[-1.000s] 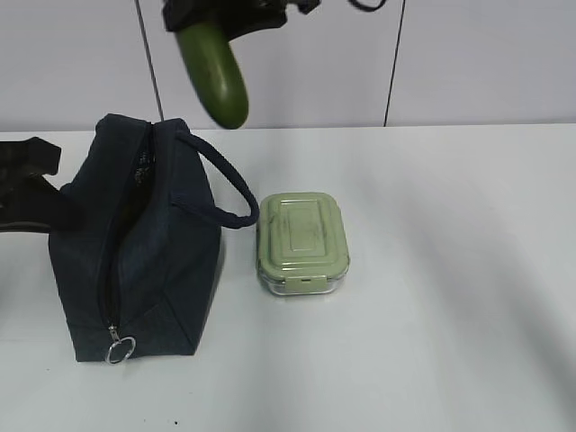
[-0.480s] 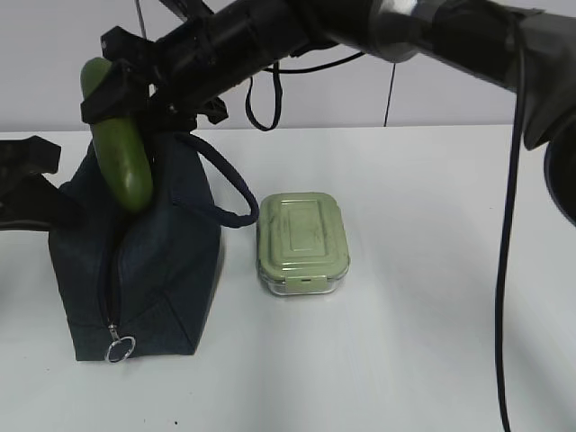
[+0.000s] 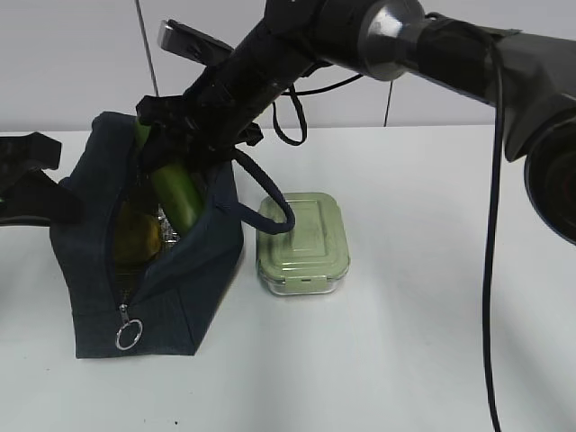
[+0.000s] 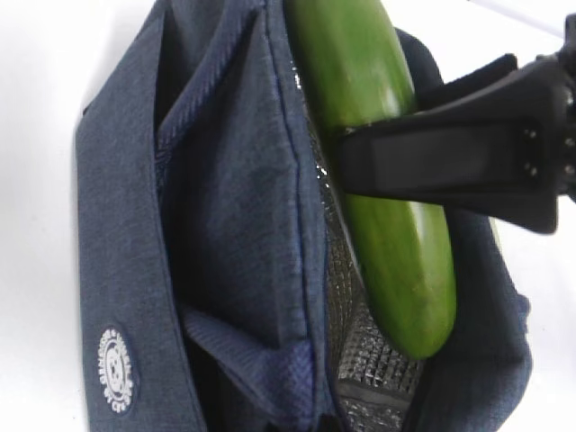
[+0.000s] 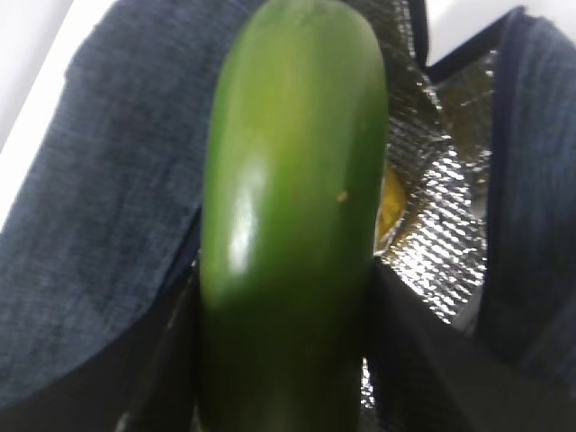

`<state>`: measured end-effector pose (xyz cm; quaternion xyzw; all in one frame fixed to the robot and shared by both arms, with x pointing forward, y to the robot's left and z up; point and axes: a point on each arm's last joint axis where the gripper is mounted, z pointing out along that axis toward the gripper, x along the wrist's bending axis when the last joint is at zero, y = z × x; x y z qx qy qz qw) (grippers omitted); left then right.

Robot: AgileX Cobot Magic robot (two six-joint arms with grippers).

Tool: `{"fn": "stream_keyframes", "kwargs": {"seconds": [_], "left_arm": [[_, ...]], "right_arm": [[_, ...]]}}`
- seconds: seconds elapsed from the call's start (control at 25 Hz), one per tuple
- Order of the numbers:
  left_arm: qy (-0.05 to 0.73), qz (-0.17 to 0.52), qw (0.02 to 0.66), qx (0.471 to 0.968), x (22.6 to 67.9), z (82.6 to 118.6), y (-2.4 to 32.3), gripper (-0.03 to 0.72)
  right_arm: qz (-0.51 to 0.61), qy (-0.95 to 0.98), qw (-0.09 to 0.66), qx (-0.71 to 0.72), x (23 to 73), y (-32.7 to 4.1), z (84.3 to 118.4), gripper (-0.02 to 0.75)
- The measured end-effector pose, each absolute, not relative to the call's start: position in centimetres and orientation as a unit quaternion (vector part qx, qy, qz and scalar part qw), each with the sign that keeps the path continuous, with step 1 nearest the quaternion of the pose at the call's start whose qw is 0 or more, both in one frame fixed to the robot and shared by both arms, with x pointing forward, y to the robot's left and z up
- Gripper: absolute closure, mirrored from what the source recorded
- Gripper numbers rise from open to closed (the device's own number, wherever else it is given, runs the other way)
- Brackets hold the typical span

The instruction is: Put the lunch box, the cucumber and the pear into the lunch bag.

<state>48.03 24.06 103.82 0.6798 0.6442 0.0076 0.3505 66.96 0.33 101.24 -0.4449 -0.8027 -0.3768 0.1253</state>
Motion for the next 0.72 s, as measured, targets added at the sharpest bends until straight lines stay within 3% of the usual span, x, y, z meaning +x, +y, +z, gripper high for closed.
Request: {"fn": "stream_keyframes", "kwargs": {"seconds": [0.36,0.72], "left_arm": [[0.645,0.010,0.352,0.679,48.1,103.8,24.1,0.701],[0.645,0.012,0.353,0.678,48.1,103.8,24.1,0.701]], "right_arm": [[-0.363,-0.806,0.152,-0.443,66.4,0.4,101.2,0.164],[-0.364,-0.818,0.166,-0.413,66.1,-0.1,103.8,0.157]]}}
